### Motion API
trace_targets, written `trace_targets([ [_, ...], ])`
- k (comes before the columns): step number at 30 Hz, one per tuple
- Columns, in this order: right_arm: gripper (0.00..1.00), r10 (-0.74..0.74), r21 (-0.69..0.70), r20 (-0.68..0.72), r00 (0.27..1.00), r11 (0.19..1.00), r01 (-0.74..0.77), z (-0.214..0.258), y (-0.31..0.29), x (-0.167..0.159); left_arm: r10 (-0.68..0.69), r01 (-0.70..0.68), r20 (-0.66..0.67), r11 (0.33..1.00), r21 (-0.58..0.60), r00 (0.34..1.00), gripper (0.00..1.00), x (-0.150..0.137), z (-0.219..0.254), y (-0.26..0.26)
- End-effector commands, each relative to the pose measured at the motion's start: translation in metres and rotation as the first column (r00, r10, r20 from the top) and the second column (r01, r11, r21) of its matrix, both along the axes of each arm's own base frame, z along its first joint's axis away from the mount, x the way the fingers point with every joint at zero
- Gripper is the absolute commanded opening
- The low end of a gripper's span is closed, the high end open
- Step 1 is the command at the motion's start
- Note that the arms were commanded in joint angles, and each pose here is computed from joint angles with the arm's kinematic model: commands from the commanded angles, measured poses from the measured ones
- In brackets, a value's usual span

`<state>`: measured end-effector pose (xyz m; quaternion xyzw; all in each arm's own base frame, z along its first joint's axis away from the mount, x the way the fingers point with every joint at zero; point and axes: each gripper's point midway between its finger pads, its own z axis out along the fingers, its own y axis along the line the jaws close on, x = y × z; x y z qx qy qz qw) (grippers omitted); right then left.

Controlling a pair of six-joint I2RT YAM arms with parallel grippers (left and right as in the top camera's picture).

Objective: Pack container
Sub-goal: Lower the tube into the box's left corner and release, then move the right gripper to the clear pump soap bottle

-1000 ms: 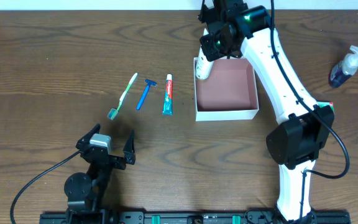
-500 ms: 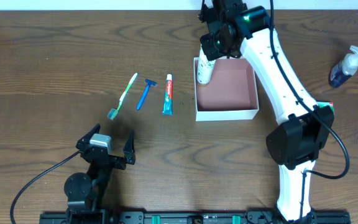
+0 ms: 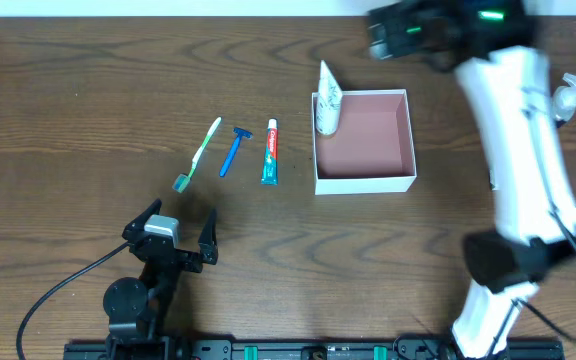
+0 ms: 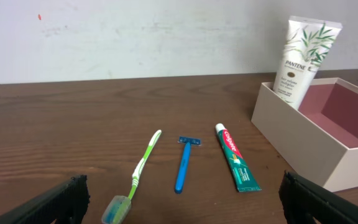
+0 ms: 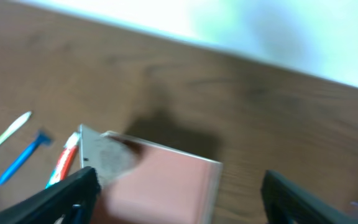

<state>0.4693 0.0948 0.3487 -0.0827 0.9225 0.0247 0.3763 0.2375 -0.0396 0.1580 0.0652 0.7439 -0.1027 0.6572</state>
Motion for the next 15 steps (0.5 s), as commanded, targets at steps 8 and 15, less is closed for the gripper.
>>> trace_targets([
  [8,0.99,-0.466,0.079,-0.074,0.881,0.878,0.471,0.016,-0.181,-0.048,-0.007,0.007,-0.034,1.0,0.0,0.999,0.98,0.0,-0.015,-0.001],
  [15,0.99,-0.788,0.191,-0.24,0.567,0.534,0.824,-0.03,-0.271,-0.075,-0.007,0.007,-0.034,1.0,0.0,0.999,0.98,0.0,-0.015,-0.001],
])
